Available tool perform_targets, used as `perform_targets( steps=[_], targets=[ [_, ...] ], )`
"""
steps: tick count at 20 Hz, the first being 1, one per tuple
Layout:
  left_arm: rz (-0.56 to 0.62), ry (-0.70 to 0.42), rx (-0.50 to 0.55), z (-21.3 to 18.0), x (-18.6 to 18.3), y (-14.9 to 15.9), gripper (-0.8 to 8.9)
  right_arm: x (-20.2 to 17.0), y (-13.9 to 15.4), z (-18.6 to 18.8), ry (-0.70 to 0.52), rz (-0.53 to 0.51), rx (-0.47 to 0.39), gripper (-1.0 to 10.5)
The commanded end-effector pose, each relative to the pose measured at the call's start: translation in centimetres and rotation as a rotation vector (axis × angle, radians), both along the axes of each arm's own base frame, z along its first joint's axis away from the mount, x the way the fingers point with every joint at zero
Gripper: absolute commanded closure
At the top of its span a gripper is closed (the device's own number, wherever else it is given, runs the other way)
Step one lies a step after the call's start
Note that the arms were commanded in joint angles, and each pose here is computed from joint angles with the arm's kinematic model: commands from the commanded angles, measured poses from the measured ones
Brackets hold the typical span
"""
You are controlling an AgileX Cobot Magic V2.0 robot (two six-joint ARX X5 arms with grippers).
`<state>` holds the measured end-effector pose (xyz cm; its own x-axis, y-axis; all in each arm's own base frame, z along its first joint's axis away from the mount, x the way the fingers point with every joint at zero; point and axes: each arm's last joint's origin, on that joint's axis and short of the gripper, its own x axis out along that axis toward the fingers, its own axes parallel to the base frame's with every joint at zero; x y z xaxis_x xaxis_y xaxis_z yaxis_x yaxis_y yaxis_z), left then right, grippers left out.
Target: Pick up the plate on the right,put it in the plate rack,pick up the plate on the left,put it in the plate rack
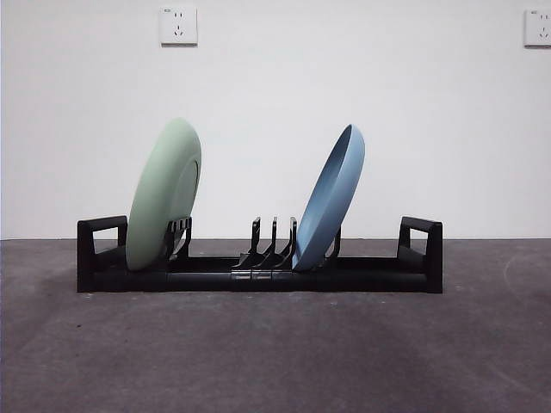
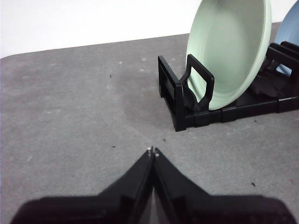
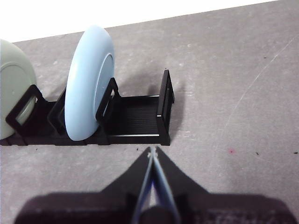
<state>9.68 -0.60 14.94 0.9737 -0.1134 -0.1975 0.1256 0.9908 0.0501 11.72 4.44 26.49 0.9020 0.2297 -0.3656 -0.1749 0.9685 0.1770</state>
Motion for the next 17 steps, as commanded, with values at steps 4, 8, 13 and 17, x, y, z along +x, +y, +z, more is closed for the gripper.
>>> perform_targets(
  steps=[4, 8, 13, 17],
  targets=[
    [0.001, 0.012, -0.021, -0.44, 0.03, 0.01, 8.17, 0.01, 0.00, -0.01, -0.002, -0.006, 0.009, 9.5],
    [0.002, 0.012, -0.021, -0.44, 0.03, 0.01, 8.17, 0.01, 0.00, -0.01, -0.002, -0.006, 0.009, 9.5],
    [0.002, 0.012, -0.021, -0.44, 0.03, 0.01, 8.17, 0.01, 0.00, -0.01, -0.002, -0.006, 0.009, 9.5],
    [0.002, 0.012, -0.021, -0.44, 0.03, 0.01, 8.17, 0.01, -0.02, -0.01, -0.015, 0.011, -0.044, 9.5]
  ],
)
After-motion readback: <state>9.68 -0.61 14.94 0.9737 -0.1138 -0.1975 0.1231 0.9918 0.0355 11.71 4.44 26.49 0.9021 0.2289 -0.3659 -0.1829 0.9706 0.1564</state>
